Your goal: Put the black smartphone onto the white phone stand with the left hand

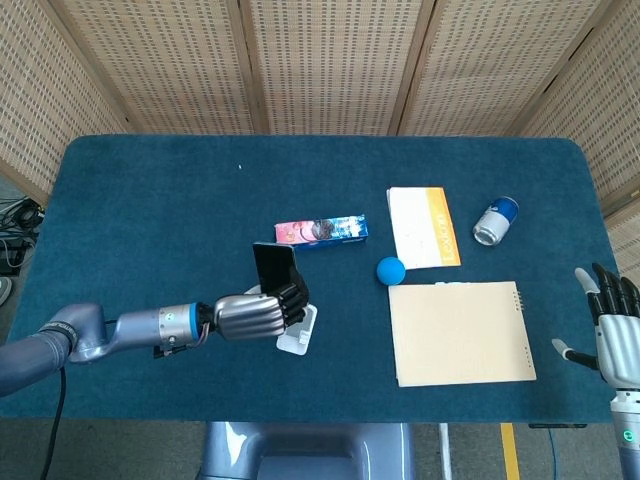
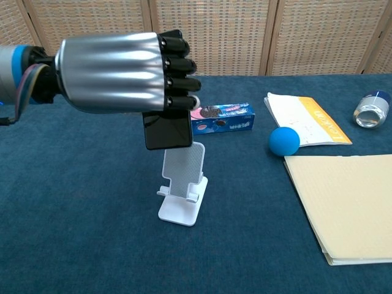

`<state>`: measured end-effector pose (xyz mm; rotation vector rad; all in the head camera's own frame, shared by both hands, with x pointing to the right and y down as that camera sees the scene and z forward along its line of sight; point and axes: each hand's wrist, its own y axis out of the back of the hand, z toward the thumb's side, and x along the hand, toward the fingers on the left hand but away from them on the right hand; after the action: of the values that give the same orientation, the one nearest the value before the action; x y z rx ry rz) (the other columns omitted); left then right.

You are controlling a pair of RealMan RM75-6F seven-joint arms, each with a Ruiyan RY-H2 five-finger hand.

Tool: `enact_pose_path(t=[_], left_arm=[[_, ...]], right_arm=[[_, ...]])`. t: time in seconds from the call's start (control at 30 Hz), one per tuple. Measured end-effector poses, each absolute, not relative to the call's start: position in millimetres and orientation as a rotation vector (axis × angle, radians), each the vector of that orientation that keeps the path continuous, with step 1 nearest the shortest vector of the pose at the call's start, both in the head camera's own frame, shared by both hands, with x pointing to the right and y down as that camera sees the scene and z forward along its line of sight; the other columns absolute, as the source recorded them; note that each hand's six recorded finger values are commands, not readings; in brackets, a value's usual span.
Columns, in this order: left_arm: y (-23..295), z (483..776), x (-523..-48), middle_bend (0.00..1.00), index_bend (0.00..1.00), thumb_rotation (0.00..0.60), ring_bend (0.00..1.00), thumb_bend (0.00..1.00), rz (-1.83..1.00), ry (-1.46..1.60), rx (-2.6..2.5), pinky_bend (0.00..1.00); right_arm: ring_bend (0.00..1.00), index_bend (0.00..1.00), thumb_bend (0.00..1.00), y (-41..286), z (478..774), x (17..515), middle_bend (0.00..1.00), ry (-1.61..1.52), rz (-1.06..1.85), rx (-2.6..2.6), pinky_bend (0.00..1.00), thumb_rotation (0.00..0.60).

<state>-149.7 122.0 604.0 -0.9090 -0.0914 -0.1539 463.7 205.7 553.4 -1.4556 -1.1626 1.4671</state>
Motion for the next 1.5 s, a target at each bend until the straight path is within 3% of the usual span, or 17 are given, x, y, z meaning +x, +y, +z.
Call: enact_pose_path(t=[0.47, 1.5], left_arm=[[147.8, 626.1, -115.8, 0.44, 0.52, 0.600, 0.48, 0.00, -0.085, -0.180, -0.839, 0.32], [164.1, 650.1, -125.4, 0.42, 0.50, 0.600, 0.47, 0.00, -0.065, -0.305, -0.784, 0.30]], right_arm=[[0.00, 0.00, 0.00, 205.2, 553.1, 465.4, 0.00, -1.172, 1.467, -1.464, 0.00, 0.600], [0.00, 0.00, 0.00, 204.2, 550.1, 469.6, 0.00, -1.195, 1.465, -1.476, 0.00, 0.600]])
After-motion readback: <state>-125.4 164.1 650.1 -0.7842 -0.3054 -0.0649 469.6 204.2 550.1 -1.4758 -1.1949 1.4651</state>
